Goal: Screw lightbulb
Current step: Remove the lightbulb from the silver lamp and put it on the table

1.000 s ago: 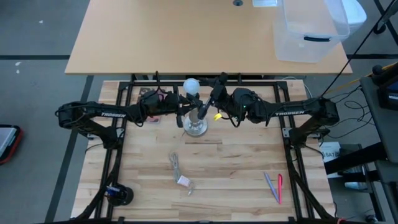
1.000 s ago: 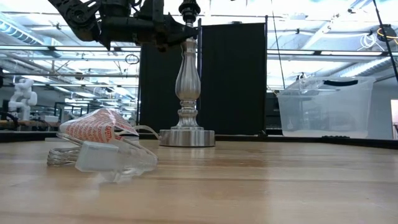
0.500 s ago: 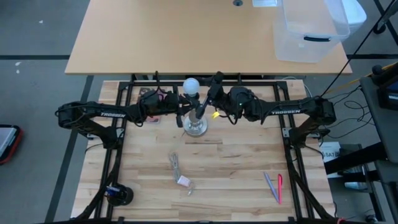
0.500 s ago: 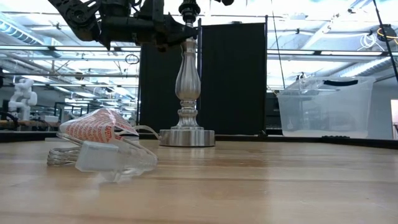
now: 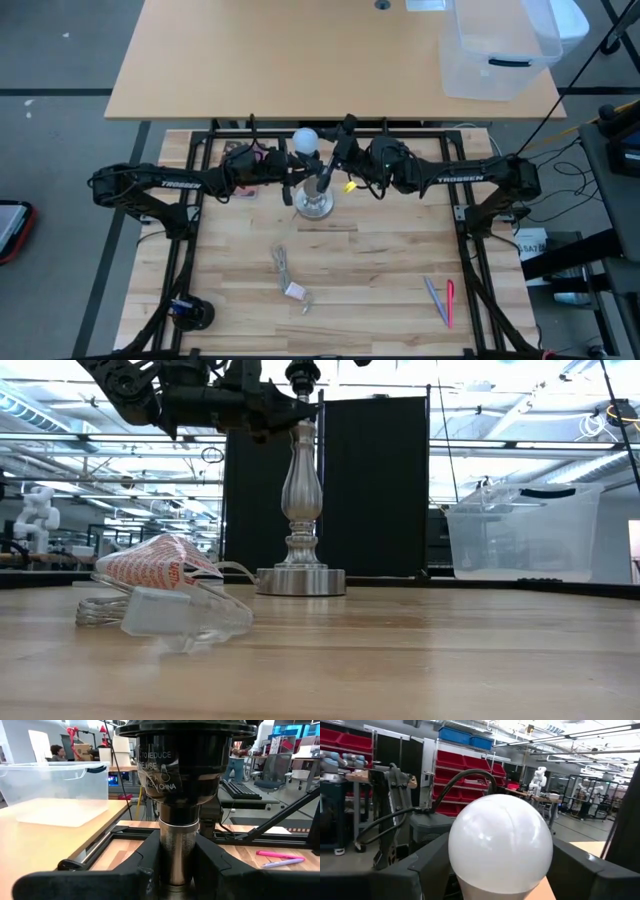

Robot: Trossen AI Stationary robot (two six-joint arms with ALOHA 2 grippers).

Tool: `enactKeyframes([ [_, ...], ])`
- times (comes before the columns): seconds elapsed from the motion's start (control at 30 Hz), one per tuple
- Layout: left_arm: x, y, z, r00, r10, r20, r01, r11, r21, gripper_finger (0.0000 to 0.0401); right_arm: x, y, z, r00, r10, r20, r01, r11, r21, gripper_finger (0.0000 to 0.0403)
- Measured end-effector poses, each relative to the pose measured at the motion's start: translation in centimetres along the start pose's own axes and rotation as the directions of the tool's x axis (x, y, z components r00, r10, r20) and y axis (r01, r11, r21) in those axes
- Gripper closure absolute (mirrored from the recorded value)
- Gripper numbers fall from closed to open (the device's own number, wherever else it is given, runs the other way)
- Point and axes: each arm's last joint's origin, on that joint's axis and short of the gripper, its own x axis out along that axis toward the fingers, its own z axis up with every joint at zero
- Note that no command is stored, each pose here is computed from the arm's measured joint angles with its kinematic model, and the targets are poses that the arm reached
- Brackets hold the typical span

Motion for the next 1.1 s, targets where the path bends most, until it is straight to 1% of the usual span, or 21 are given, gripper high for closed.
enactKeyframes([
  [0.07,0.0,0.0,0.0,1.000,-0.007,-0.001,0.007,1.000,0.000,0.0325,0.0,-0.1,0.0,1.000,0.013,-0.002,-0.013,1.000,-0.001,0.0134],
  [0.2,0.0,-0.2,0.0,0.997,-0.074,0.000,0.074,0.997,0.003,0.0325,-0.1,-0.2,0.1,0.997,0.080,-0.003,-0.080,0.997,-0.003,0.0135],
  [0.37,0.0,-0.3,0.0,0.995,-0.104,0.000,0.104,0.995,0.004,0.0325,0.0,-0.6,0.1,0.989,0.148,0.005,-0.148,0.989,-0.006,0.0134],
  [0.63,-0.1,-0.4,0.0,0.987,-0.163,0.005,0.163,0.987,0.007,0.0325,0.3,-2.2,-0.4,0.960,0.279,0.000,-0.279,0.960,-0.009,0.0134],
  [0.77,-0.1,-0.4,0.0,0.985,-0.171,0.007,0.171,0.985,0.007,0.0325,0.5,-3.4,-0.6,0.924,0.382,0.019,-0.382,0.924,-0.011,0.0129],
  [0.97,0.0,-0.5,0.2,0.984,-0.176,0.013,0.176,0.984,0.005,0.0325,0.7,-5.9,-1.0,0.844,0.535,0.040,-0.535,0.845,0.010,0.0127],
  [1.1,0.0,-0.5,0.2,0.984,-0.175,0.016,0.175,0.985,0.004,0.0325,0.6,-7.5,-1.2,0.791,0.610,0.053,-0.612,0.790,0.033,0.0127],
])
